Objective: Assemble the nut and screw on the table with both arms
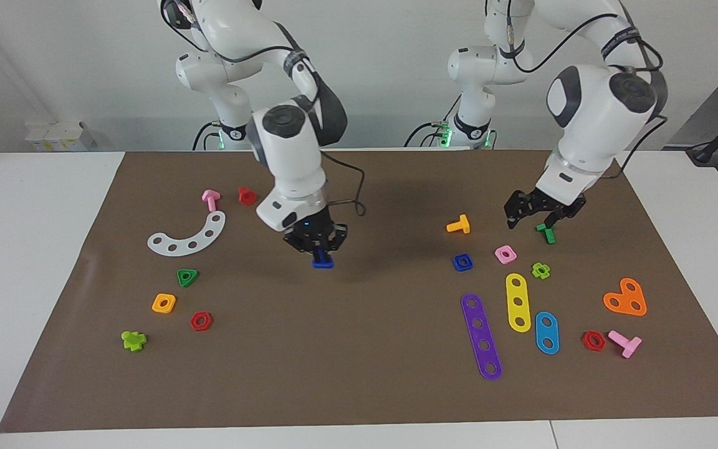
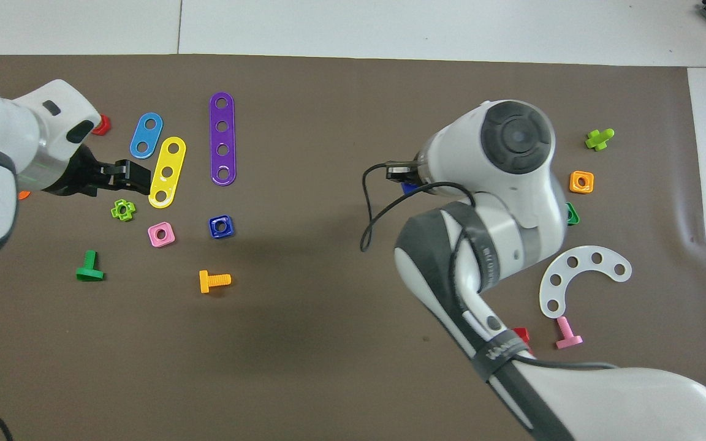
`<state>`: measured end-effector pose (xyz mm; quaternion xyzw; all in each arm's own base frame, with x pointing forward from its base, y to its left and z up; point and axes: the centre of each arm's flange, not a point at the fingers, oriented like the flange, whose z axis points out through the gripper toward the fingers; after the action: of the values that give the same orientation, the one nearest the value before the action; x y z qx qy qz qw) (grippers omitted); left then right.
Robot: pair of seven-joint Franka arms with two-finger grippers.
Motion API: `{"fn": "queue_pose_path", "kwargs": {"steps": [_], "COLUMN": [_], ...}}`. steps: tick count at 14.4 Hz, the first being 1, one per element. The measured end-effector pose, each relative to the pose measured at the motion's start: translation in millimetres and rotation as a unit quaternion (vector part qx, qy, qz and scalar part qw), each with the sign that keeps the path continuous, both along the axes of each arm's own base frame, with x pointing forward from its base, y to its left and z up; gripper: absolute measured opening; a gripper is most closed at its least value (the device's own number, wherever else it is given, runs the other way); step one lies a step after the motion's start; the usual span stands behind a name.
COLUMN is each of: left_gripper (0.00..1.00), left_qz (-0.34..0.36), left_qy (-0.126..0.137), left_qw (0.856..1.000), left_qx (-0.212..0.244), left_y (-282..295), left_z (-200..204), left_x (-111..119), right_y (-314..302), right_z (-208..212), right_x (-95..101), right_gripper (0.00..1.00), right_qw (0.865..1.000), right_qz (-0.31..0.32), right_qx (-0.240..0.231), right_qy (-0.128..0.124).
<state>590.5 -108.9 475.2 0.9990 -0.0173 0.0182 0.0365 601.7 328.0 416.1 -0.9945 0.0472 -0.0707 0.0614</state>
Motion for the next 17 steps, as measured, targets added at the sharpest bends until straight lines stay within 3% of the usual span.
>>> {"fn": "queue_pose_path", "kwargs": {"steps": [2, 5, 9, 12, 13, 17], "left_gripper": [0.9, 0.88, 0.86, 0.85, 0.85, 0.8], "left_qz": [0.001, 0.02, 0.061, 0.068, 0.069, 0.07], "left_qy": [-0.014, -0.007, -0.002, 0.01, 0.013, 0.02], "left_qw": [1.0, 1.0, 0.998, 0.998, 0.998, 0.997], "left_qx": [-0.002, -0.001, -0.005, -0.001, 0.0, 0.003], "left_y": [-15, -20, -52, -63, -62, -59], "left_z": [-37, -71, -121, -155, -162, -171], "left_x": [-4, -9, -6, -8, -9, -14], "right_y": [51, 98, 110, 109, 110, 110], "right_z": [-35, -82, -93, -98, -101, -98], "right_x": [-9.8, -23.1, -24.2, -25.0, -26.3, -25.7], "right_gripper": [0.2, 0.2, 0.2, 0.2, 0.25, 0.67], "right_qw": [1.0, 0.999, 0.999, 0.999, 0.999, 0.999], "right_qz": [-0.013, -0.022, -0.019, -0.02, -0.019, -0.033], "right_qx": [0.005, 0.002, 0.012, 0.01, 0.009, 0.01], "right_qy": [-0.002, -0.024, -0.038, -0.036, -0.033, -0.035]}}
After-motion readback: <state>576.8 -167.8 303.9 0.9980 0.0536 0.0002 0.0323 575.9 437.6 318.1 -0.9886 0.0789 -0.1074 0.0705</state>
